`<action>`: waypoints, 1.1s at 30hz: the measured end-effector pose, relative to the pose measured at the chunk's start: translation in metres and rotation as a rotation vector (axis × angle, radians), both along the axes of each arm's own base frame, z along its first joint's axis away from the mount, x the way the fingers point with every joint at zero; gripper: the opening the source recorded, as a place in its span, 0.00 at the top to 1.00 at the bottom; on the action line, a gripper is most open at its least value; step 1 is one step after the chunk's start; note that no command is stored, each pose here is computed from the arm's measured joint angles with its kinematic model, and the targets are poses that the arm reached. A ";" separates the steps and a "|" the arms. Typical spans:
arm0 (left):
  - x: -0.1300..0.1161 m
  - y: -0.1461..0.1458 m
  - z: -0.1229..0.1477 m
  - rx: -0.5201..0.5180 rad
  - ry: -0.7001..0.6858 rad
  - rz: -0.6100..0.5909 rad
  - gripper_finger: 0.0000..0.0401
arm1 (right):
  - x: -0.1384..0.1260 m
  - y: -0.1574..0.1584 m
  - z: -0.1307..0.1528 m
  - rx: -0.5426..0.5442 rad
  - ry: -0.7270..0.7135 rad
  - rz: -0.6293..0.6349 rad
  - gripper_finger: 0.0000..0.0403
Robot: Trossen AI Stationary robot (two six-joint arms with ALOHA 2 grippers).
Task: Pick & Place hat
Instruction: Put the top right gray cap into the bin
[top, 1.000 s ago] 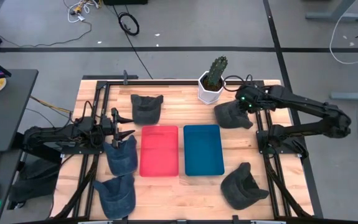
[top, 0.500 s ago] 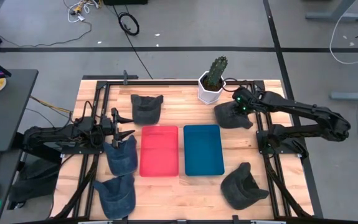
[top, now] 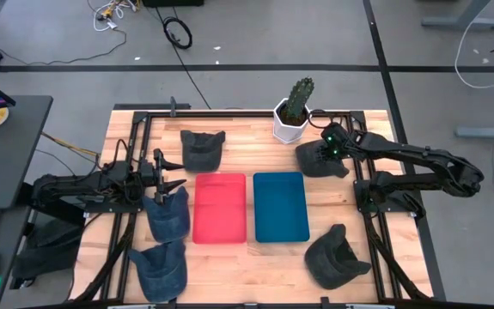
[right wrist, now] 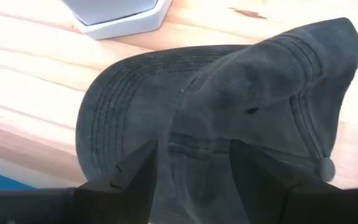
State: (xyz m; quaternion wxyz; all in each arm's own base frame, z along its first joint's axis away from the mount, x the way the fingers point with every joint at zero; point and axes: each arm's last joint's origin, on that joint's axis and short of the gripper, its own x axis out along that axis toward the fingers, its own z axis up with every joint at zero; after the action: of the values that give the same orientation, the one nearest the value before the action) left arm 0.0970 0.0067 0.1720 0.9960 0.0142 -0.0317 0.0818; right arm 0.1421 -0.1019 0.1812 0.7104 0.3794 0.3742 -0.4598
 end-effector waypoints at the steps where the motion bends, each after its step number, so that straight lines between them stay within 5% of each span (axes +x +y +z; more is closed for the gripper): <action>1: 0.000 0.000 0.000 0.000 0.000 0.000 0.43 | 0.000 0.000 -0.001 0.000 0.001 0.000 0.50; 23: 0.000 0.000 0.000 0.000 0.000 0.000 0.43 | 0.011 -0.008 -0.020 0.023 0.051 0.012 0.50; 33: 0.000 0.000 0.000 0.000 0.000 0.000 0.43 | 0.022 -0.015 -0.015 -0.059 -0.042 0.038 0.50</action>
State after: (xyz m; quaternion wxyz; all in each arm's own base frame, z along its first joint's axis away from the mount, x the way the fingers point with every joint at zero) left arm 0.0970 0.0067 0.1720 0.9961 0.0142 -0.0317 0.0816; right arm 0.1638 -0.1167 0.1659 0.7376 0.3607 0.3526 -0.4489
